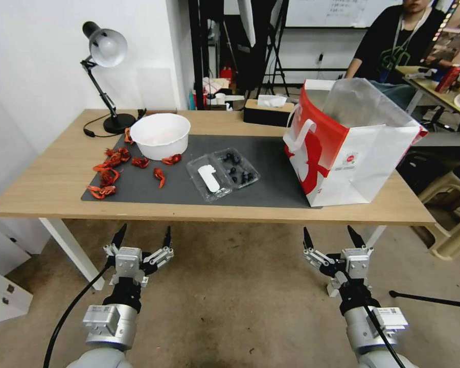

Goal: Close the takeout container lid, then place the container into the takeout bag.

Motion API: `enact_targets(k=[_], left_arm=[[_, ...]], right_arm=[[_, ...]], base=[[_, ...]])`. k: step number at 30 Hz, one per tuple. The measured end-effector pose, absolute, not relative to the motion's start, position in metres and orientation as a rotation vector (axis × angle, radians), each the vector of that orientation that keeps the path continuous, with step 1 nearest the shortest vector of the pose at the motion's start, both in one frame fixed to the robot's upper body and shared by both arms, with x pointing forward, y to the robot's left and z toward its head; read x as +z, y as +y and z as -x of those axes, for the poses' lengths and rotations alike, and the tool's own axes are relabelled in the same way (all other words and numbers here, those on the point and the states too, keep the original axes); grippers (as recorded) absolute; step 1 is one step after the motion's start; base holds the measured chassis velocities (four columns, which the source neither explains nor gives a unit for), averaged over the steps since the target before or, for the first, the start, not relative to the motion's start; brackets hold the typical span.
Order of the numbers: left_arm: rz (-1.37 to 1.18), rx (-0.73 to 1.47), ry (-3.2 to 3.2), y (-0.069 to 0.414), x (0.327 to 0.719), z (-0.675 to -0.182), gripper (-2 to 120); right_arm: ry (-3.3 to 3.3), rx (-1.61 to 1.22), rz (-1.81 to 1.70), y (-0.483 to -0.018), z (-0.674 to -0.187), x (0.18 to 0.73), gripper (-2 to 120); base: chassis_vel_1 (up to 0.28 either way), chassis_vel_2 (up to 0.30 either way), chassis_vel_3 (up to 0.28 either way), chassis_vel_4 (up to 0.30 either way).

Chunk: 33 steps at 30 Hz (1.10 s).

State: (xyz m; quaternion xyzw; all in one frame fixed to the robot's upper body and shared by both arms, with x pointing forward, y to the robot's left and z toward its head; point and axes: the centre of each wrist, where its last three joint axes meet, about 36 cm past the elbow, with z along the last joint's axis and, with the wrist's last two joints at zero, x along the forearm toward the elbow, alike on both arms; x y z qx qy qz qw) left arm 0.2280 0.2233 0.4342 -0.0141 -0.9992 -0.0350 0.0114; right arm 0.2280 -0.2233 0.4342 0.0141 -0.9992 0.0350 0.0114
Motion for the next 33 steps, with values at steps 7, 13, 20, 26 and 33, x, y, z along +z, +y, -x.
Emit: enact_targets(k=[7, 13, 20, 26, 33], left_arm=[[0.044, -0.109, -3.117, 0.223, 0.434, -0.228, 100], [0.044, -0.109, -3.117, 0.223, 0.434, -0.228, 100], [0.044, -0.109, -3.117, 0.223, 0.434, -0.228, 100], [0.042, -0.046, -3.106, 0.219, 0.435, -0.230, 100], [0.070, 0.365, -3.048, 0.187, 0.440, -0.247, 100]], right_arm=[[-3.117, 0.109, -0.044, -0.223, -0.228, 0.434, 100], [-3.117, 0.109, -0.044, -0.223, -0.228, 0.434, 100], [-3.117, 0.109, -0.044, -0.223, -0.228, 0.434, 100], [-3.115, 0.108, -0.042, -0.224, -0.228, 0.435, 100], [-3.058, 0.046, 0.031, -0.237, -0.244, 0.455, 100]], base=[[0.000, 0.000, 0.000, 0.000], [0.000, 0.000, 0.000, 0.000], [0.000, 0.000, 0.000, 0.000], [0.000, 0.000, 0.000, 0.000], [0.000, 0.000, 0.000, 0.000]])
